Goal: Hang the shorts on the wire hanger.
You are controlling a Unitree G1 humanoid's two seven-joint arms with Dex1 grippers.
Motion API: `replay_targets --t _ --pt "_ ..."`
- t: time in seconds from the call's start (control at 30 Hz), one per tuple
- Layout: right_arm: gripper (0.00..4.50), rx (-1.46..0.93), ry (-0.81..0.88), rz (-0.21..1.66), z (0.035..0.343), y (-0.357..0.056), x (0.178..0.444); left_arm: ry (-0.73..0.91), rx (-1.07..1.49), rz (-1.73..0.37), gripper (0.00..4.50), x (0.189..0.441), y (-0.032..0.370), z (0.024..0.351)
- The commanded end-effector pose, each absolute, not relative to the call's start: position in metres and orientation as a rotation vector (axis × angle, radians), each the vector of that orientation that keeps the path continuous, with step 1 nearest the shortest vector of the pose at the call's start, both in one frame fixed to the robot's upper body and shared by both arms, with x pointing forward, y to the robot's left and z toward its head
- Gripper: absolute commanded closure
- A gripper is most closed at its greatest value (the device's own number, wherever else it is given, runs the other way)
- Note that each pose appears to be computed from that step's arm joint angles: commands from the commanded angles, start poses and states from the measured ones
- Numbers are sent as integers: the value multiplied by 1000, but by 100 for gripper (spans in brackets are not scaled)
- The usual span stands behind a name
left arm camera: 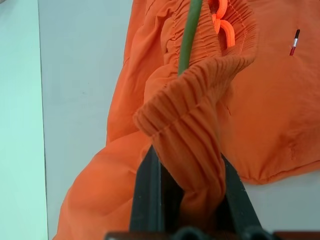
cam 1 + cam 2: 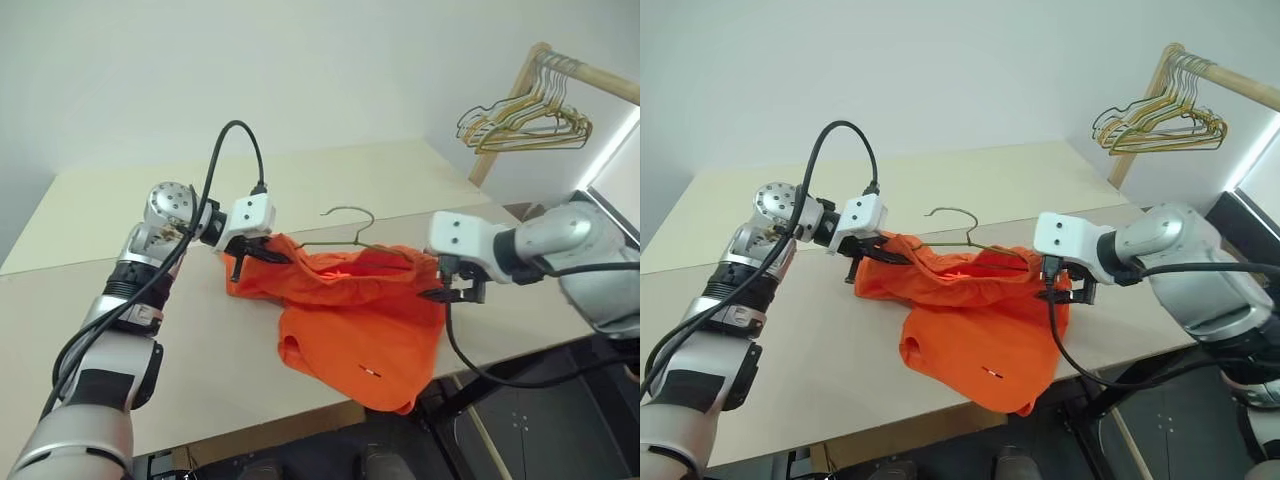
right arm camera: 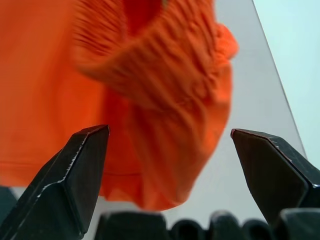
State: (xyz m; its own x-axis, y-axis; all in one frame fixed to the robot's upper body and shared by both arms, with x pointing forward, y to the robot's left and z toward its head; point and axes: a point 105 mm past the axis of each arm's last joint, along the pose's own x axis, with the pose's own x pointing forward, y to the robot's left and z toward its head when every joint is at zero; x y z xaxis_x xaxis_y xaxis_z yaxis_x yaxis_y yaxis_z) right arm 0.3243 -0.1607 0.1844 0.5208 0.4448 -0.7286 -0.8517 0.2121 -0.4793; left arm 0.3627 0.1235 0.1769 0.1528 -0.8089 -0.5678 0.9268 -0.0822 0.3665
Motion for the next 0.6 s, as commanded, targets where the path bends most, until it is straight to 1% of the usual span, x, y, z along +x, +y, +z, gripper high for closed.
replay_targets --t 0.03,0.07,0.17,0.23,0.37,0.4,0.43,0.53,0.6 --pt "3 -1019 467 934 190 -158 336 118 803 -1431 448 362 124 195" --pt "3 -1016 466 939 190 -156 338 118 804 -1431 448 362 124 195" --pt "61 -988 447 997 192 -147 338 118 808 -1430 448 361 125 195" --pt "126 -980 445 1027 193 -144 337 118 810 -1427 448 361 125 196" --pt "277 -990 464 1044 189 -145 337 120 812 -1423 448 360 127 195" --pt "306 -992 469 1047 188 -145 337 121 812 -1423 448 360 127 195" --pt "347 -992 473 1050 187 -146 337 121 814 -1423 448 360 128 195" --pt "448 -978 476 1065 188 -145 336 111 829 -1430 448 360 128 195" --pt "448 -959 472 1084 191 -144 335 88 851 -1444 448 358 127 195"
